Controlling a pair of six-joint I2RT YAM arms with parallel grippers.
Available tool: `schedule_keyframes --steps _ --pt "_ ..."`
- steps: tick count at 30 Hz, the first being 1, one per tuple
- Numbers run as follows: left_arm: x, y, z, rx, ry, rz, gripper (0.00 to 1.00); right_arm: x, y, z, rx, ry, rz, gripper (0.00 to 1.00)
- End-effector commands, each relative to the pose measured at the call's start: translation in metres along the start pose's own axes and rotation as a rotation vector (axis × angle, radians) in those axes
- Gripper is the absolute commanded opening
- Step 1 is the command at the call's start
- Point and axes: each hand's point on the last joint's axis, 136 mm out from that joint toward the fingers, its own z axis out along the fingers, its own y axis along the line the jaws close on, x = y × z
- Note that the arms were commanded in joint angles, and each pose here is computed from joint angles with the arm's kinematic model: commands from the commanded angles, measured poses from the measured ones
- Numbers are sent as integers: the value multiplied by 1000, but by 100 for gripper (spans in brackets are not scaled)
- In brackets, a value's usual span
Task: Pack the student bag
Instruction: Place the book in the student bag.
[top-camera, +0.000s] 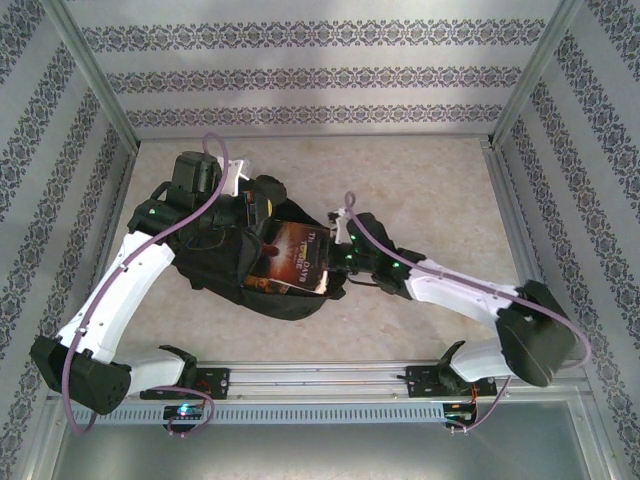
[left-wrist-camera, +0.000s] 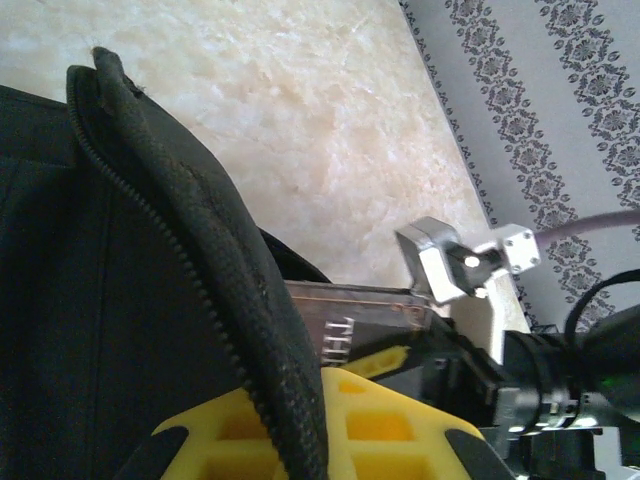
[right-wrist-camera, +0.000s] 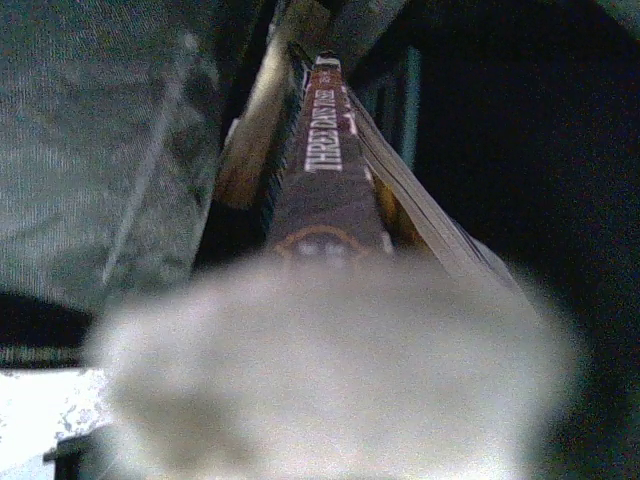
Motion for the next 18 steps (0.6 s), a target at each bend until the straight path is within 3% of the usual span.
schedule_keyframes --steps 1,4,6,10,14,18 --pt "-32 -34 -20 129 -126 47 0 -35 38 25 -87 -124 -54 0" --pt "-34 -33 -17 128 -129 35 0 -32 53 64 -118 -93 -41 0" --pt "-36 -30 -13 122 -132 28 0 -24 63 91 -146 -49 -33 5" --pt "-37 -22 -6 100 -137 16 0 -10 62 125 -177 33 -1 38" --pt "-34 -10 2 73 -128 10 0 -15 48 106 -160 15 -8 58" --pt "-31 1 9 54 -121 -7 3 -17 32 72 -124 5 -74 64"
